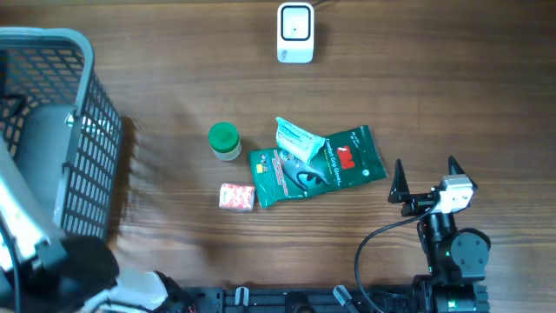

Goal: Scan the item barcode
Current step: 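Carry the Kleenex pack out and place it left of the glove pack, then reach the left gripper into the basket and grasp the green AXE box, then carry the green AXE box out and set it on the glove pack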

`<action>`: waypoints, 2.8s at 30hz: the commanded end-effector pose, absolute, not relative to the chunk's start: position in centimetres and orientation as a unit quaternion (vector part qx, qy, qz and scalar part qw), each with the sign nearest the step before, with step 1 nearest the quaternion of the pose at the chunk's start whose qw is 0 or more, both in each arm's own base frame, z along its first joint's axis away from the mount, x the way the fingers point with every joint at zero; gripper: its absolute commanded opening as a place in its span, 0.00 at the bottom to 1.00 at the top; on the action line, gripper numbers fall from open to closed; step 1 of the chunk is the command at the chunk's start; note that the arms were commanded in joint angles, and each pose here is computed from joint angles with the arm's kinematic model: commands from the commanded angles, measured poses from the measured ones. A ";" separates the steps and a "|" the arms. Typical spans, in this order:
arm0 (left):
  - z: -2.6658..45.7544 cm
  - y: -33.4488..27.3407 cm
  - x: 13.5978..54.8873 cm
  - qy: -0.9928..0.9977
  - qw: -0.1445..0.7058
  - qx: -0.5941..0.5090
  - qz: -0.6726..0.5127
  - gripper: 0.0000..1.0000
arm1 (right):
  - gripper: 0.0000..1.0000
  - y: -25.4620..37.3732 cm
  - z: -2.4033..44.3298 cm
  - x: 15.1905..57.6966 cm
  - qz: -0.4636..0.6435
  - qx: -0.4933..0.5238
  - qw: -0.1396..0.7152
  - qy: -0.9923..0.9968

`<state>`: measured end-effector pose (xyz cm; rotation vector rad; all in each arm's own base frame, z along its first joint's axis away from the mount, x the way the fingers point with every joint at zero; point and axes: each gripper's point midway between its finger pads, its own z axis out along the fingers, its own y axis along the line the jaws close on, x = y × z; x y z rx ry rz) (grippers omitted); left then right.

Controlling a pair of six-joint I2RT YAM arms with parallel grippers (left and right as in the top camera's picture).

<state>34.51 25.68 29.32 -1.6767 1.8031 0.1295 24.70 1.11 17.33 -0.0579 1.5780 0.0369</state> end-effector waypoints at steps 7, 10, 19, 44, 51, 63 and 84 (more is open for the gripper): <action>14.2 25.0 38.4 0.784 0.144 -0.603 0.031 1.00 | 1.00 1.0 17.5 24.7 0.010 -0.027 0.707 0.707; 12.4 24.8 38.7 0.789 0.124 -0.601 0.033 1.00 | 1.00 1.0 17.5 24.7 0.010 -0.027 0.707 0.707; 7.2 23.5 38.6 0.800 0.078 -0.593 0.038 0.61 | 1.00 1.0 17.5 24.7 0.010 -0.027 0.707 0.707; 2.2 20.6 38.2 0.780 0.053 -0.624 -0.015 0.59 | 1.00 1.0 17.5 24.7 0.010 -0.028 0.707 0.707; 2.0 20.9 37.3 0.779 0.049 -0.625 0.017 0.09 | 1.00 1.0 17.5 24.7 0.010 -0.027 0.707 0.707; 29.7 24.1 33.2 0.711 0.338 -0.617 0.000 0.12 | 1.00 1.0 17.5 24.7 0.010 -0.027 0.707 0.707; 19.6 -29.3 39.3 0.935 0.147 -0.197 -0.254 0.16 | 1.00 1.0 17.5 24.7 0.010 -0.027 0.707 0.707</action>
